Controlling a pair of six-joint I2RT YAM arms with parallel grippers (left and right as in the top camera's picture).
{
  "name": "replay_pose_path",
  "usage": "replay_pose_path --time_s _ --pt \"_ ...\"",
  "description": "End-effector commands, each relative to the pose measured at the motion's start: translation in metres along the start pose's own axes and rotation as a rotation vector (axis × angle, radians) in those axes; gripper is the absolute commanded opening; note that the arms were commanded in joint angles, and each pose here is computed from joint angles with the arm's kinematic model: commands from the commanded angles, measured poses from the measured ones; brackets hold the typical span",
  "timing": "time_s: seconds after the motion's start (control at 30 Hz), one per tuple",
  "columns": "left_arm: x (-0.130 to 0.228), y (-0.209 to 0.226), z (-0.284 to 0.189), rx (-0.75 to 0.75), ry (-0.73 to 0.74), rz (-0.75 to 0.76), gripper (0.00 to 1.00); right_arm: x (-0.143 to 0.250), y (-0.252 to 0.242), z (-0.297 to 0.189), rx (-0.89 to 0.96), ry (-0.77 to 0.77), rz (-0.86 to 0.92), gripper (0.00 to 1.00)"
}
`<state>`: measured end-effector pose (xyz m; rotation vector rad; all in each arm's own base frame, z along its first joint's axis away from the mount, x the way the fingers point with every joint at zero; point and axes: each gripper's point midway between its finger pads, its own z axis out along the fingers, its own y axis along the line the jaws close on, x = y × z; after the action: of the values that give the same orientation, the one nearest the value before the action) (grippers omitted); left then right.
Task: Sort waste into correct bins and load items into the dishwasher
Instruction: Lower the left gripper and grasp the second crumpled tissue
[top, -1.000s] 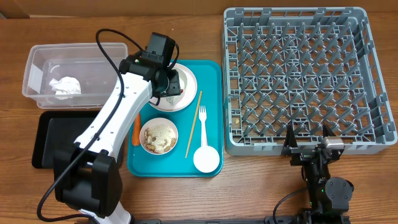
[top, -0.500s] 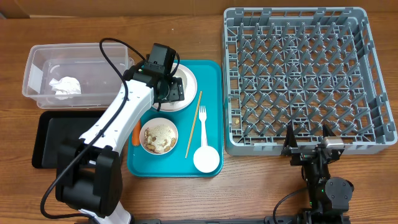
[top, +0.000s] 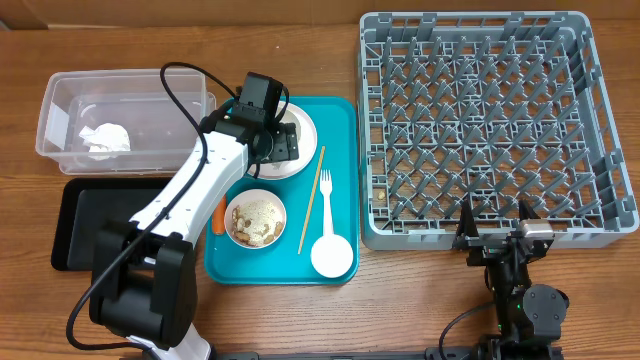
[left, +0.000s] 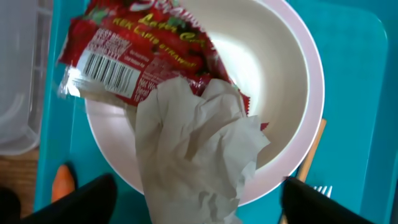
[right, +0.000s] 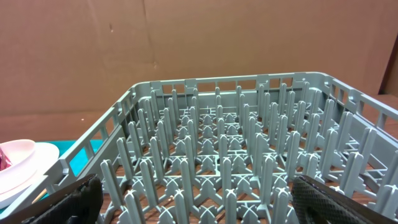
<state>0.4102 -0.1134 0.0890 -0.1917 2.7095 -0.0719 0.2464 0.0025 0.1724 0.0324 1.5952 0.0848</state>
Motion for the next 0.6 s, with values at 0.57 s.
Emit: replay_pose_path --time_s 0.57 --pt "0.0013 0.0008 0.0076 -0.006 -0.011 0.013 0.91 0.0019 -0.0036 0.0000 0.018 -0.004 -0.004 1.00"
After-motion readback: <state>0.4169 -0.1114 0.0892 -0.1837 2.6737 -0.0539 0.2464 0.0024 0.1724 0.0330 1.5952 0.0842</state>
